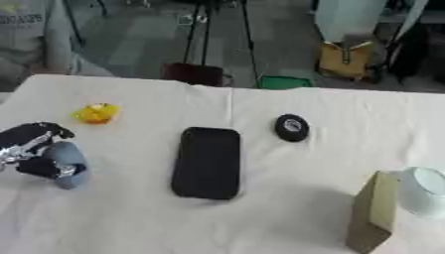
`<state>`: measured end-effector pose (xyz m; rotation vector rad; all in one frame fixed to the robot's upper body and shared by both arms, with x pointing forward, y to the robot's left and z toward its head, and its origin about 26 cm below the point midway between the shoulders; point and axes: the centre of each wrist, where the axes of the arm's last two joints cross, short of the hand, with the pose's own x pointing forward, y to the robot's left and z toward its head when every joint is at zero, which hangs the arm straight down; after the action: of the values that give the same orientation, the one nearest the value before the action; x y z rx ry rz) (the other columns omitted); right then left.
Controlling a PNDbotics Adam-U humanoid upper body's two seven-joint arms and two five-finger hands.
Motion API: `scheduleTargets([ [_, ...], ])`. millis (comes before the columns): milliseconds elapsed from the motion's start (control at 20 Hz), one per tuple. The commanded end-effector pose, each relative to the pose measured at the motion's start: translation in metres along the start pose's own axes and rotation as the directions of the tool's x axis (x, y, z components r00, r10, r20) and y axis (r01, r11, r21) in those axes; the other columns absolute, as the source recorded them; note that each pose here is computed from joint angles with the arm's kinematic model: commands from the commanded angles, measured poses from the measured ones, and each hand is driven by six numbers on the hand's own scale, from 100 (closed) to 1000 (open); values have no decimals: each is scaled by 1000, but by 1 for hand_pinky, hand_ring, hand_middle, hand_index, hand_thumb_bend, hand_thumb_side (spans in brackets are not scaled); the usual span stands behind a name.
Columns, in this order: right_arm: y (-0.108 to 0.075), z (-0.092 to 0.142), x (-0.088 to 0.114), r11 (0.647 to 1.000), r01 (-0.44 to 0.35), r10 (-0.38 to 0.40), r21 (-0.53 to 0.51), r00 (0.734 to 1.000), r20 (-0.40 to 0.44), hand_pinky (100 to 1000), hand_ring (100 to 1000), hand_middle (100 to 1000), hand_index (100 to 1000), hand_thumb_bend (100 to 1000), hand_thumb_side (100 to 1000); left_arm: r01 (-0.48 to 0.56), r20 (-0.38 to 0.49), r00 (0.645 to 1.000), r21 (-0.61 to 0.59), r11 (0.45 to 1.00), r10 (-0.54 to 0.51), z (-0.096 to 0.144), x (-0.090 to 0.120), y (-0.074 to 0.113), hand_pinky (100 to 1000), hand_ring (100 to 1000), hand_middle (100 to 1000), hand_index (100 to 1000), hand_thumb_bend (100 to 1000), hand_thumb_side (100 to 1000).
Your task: Pick up objects on the table and place them in the box.
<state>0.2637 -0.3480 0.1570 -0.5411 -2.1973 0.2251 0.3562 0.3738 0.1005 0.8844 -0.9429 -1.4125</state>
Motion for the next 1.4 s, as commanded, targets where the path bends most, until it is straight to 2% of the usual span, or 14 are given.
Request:
scheduleTargets([
  [50, -4, -6, 8, 1000, -4, 4, 4, 999, 37, 589, 584, 769, 849, 593, 566, 51, -6, 999, -28, 998, -51, 1, -3, 11, 429, 617, 767, 872, 468, 411],
  [100, -4, -6, 8, 1000, -4, 4, 4, 999, 36, 589, 584, 769, 849, 593, 566, 62, -9, 998, -45, 997, -63, 2, -4, 11, 429, 617, 767, 872, 468, 411],
  [150, -4, -6, 8, 1000, -4, 4, 3, 999, 36, 589, 584, 769, 849, 593, 566, 70, -12, 997, -56, 996, -71, 2, -4, 12, 305, 569, 748, 854, 376, 255],
  [200, -4, -6, 8, 1000, -4, 4, 3, 999, 36, 589, 584, 769, 849, 593, 566, 77, -18, 997, -64, 995, -78, 3, -5, 12, 305, 569, 748, 854, 376, 255],
  [250, -4, -6, 8, 1000, -4, 4, 3, 999, 36, 589, 584, 769, 849, 593, 566, 80, -22, 996, -67, 995, -82, 3, -5, 13, 225, 546, 744, 842, 317, 170],
  [300, -4, -6, 8, 1000, -4, 4, 3, 999, 36, 589, 584, 769, 849, 593, 566, 82, -28, 996, -66, 994, -84, 4, -6, 14, 225, 546, 744, 842, 317, 170],
  [350, -4, -6, 8, 1000, -5, 5, 3, 999, 36, 589, 584, 769, 849, 593, 565, 80, -33, 996, -58, 995, -82, 5, -6, 15, 100, 524, 730, 811, 202, 142],
  [500, -4, -6, 8, 1000, -6, 6, 2, 999, 36, 588, 584, 769, 849, 593, 565, 65, -38, 997, -34, 997, -66, 6, -6, 17, 100, 517, 720, 800, 166, 144],
  [550, -4, -6, 8, 1000, -6, 6, 1, 999, 36, 589, 584, 769, 849, 593, 565, 60, -32, 998, -18, 998, -60, 6, -5, 19, 100, 493, 692, 774, 100, 148],
  [850, -4, -5, 8, 1000, -6, 6, 3, 999, 33, 589, 583, 769, 849, 593, 564, -19, 72, 997, 128, 992, 9, 13, 10, 52, 100, 463, 665, 761, 100, 163],
  [1100, -4, -5, 8, 1000, -3, 3, 10, 999, 32, 589, 583, 769, 849, 593, 564, -38, 234, 972, 218, 975, -15, 15, 43, 93, 100, 444, 648, 754, 100, 170],
  [1350, -3, -6, 8, 1000, 2, -3, 18, 999, 32, 589, 583, 769, 850, 593, 564, -26, 348, 936, 203, 979, -47, 2, 77, 113, 100, 444, 646, 752, 100, 175],
  [1400, -2, -6, 8, 1000, 5, -5, 21, 999, 32, 589, 583, 769, 850, 593, 564, -14, 381, 923, 193, 981, -61, -3, 90, 117, 100, 444, 646, 752, 100, 175],
])
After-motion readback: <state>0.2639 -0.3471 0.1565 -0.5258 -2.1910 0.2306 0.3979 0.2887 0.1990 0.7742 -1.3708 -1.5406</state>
